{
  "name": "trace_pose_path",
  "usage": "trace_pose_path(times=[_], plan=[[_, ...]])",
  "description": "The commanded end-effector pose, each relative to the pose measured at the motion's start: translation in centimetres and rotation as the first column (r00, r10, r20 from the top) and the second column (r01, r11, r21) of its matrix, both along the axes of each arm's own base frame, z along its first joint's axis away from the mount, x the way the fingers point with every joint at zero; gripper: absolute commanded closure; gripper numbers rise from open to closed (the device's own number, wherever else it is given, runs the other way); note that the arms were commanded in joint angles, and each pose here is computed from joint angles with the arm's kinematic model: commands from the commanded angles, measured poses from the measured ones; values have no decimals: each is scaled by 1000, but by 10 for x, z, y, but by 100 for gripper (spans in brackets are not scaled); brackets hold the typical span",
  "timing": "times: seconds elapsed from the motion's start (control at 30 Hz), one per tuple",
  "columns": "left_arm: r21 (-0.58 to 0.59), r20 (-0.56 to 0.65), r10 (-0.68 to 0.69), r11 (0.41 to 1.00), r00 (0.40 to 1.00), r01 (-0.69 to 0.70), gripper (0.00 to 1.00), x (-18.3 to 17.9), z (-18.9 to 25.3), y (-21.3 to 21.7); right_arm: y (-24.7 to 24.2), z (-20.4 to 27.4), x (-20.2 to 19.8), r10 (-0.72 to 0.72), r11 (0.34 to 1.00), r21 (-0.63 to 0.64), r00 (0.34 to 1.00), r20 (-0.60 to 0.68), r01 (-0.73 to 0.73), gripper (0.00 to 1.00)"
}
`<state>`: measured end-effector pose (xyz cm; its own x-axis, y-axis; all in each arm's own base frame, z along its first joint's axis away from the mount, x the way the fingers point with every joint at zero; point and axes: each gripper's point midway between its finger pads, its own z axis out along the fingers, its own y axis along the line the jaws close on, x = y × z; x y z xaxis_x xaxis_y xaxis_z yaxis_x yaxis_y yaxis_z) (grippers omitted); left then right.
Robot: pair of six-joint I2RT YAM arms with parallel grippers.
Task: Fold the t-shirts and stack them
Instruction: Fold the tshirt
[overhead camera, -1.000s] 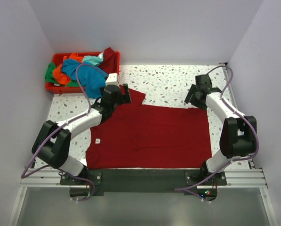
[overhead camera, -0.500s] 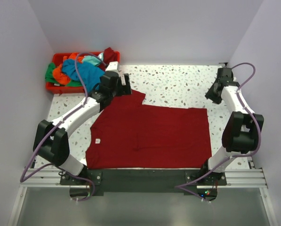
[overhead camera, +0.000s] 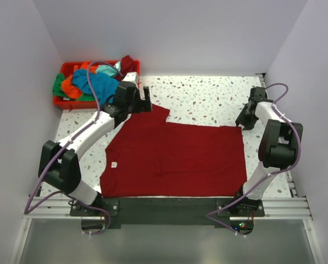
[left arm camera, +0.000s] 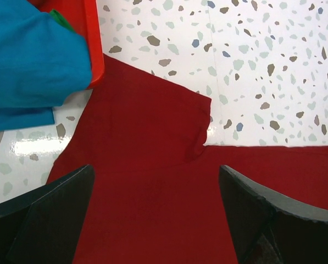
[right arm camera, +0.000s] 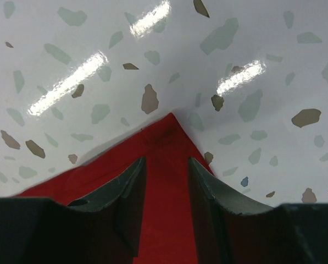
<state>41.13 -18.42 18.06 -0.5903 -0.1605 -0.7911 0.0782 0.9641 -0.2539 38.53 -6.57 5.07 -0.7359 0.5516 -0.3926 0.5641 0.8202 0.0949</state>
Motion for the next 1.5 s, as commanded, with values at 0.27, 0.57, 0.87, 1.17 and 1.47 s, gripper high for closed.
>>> trace_pose_path(times=[0.27, 0.57, 0.87, 1.17, 1.47], plan=[[37, 76, 3, 999, 997, -5, 0, 5, 40, 28, -7, -32, -2, 42, 999, -32, 999, -32, -43, 62], [17, 64, -23, 1000, 998, 22, 0, 19, 35, 31, -10, -40, 1, 69, 997, -42, 997, -35, -71, 78], [-11, 8, 5, 1000, 1000, -5, 0, 51, 5, 19, 2, -52, 3, 115, 993, 25, 992, -52, -114, 100], [170, -38, 73, 983, 997, -66, 3, 126, -43, 28, 17, -42, -6, 101, 992, 80, 995, 6, -101, 100], [93, -84, 91, 992, 992, -83, 14, 114, -78, 18, 18, -46, -24, 122, 989, 90, 990, -78, -114, 100]])
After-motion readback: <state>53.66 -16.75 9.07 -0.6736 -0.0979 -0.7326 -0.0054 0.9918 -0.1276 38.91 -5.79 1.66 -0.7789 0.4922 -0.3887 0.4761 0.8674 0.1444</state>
